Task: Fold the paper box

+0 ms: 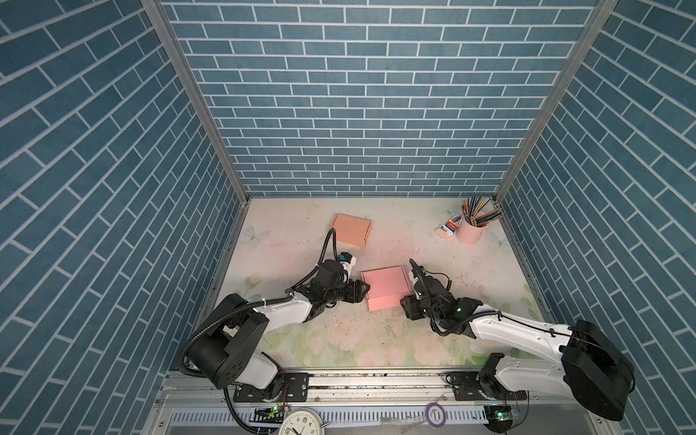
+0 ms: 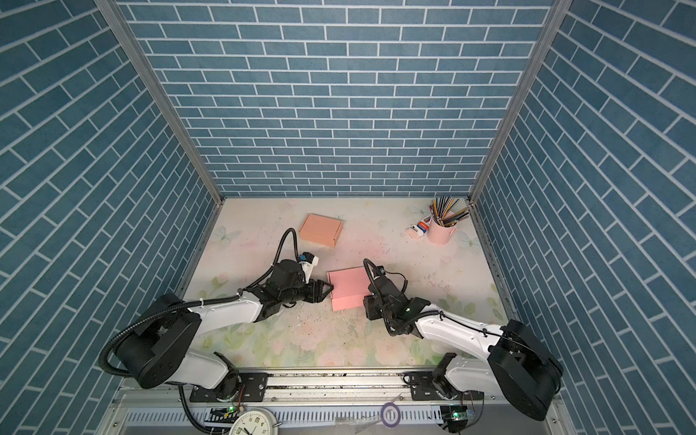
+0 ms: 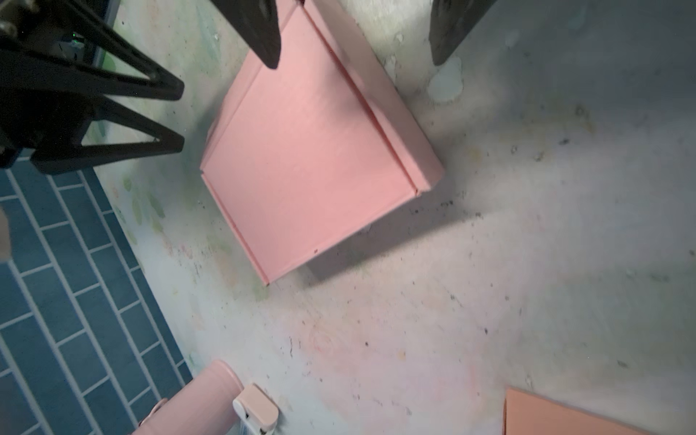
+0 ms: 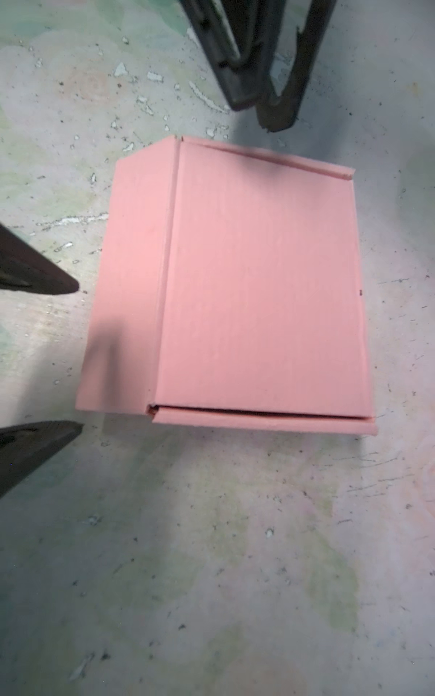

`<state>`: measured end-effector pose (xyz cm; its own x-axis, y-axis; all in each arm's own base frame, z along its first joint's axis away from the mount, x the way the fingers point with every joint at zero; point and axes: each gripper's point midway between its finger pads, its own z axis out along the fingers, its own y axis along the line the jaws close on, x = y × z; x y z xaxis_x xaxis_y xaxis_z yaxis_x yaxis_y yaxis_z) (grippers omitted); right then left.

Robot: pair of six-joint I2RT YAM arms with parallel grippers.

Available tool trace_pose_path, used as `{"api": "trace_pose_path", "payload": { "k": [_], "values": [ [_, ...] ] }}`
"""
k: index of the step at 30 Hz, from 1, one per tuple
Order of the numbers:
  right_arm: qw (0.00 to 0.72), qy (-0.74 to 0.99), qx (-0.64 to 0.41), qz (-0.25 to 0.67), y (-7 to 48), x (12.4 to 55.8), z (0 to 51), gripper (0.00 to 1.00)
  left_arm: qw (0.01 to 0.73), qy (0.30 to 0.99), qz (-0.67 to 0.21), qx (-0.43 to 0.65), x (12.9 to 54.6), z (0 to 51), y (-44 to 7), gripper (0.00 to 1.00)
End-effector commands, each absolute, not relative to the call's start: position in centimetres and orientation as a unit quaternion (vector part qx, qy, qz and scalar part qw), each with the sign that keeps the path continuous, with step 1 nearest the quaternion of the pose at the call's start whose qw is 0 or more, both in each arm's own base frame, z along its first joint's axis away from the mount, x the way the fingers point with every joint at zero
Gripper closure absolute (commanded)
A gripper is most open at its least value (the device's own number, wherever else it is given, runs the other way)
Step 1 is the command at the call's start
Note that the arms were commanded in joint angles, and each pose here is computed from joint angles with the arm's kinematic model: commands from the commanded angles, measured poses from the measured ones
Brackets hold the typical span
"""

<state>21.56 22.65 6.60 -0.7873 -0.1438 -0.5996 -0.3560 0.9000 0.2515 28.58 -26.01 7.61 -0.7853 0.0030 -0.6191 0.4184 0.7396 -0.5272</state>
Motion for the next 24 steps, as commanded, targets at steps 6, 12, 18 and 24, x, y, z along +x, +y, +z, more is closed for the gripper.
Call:
{"api": "trace_pose_path", "payload": {
  "k": [6, 12, 18, 24],
  "values": [
    [0.284, 0.927, -0.144, 0.198, 23.4, 20.8, 6.6, 0.55, 0.313, 0.867, -0.365, 0.132, 33.4, 9.2, -27.1, 0.35],
    [0.279, 0.927, -0.150, 0.203, 24.0, 20.8, 6.1, 0.59, 0.298, 0.864, -0.379, 0.144, 35.1, 8.4, -28.4, 0.35],
    [0.277, 0.930, -0.150, 0.188, 24.1, 21.3, 5.4, 0.62, 0.276, 0.862, -0.397, 0.152, 35.0, 7.1, -29.3, 0.35],
    [0.279, 0.931, -0.149, 0.180, 24.1, 21.6, 5.1, 0.62, 0.267, 0.861, -0.403, 0.156, 33.8, 6.4, -29.0, 0.37]
  ]
}}
